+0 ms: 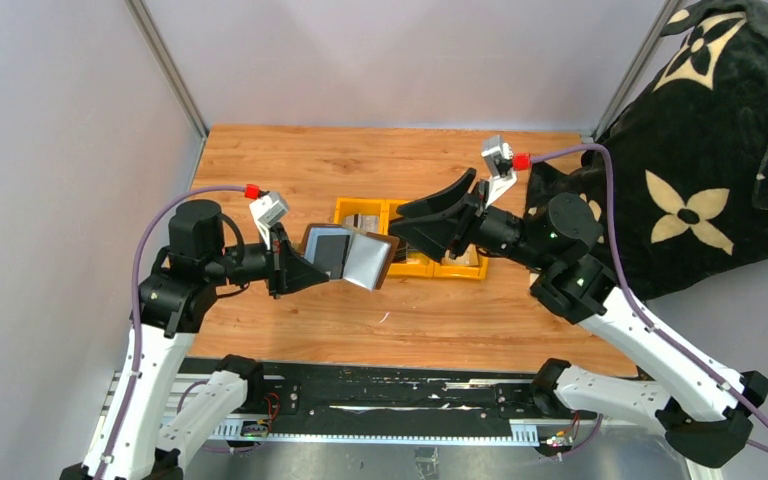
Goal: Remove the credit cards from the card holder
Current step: Remove the credit card from the card holder.
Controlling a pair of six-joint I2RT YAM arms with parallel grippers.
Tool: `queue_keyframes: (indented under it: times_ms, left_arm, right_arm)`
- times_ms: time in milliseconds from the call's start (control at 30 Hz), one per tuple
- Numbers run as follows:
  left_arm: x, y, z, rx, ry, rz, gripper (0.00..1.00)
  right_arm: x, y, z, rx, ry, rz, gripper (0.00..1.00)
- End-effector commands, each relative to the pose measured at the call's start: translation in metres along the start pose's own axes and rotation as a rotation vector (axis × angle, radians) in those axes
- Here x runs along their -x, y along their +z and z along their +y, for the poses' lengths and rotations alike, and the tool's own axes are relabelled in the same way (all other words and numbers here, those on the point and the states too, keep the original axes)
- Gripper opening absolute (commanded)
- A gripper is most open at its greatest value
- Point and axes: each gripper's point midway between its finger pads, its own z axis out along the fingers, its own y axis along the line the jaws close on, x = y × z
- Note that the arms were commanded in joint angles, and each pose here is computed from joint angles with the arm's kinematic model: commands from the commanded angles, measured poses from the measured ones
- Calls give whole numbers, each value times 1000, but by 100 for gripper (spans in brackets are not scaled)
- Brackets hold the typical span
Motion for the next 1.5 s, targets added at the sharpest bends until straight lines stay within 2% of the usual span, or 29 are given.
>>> queue_keyframes:
  times_ms: [0,133,300,567,733,833,1033,1233,1333,1467]
  left_arm:
    - [2,-2,19,112,-14,22,0]
    - [4,-2,23,132,-11,16,0]
    - [8,-5,16,117,4,12,0]
    - [13,-6,-10,-8,16,3,0]
    - [10,-8,-22,-72,16,8,9]
    - [10,-9,-22,-54,23,3,11]
    - [8,-9,-19,-40,12,15,13]
    - [6,-7,-15,-35,-8,33,15]
    - [6,-8,-15,-32,4,30,18]
    - [7,-8,-9,9,8,26,32]
  right_arm:
    - [-10,3,10,53,99,63,52]
    - [-54,22,20,153,233,186,51]
    - [-95,37,1,113,298,276,52]
    - [-115,45,-20,51,290,314,53]
    - [-113,51,-17,84,309,305,53]
    - [-103,55,-4,163,329,276,48]
    - [-93,54,17,286,381,239,25]
    - [-93,52,24,333,415,233,9]
    - [-92,50,29,373,445,214,7]
    - [-90,49,36,408,442,205,7]
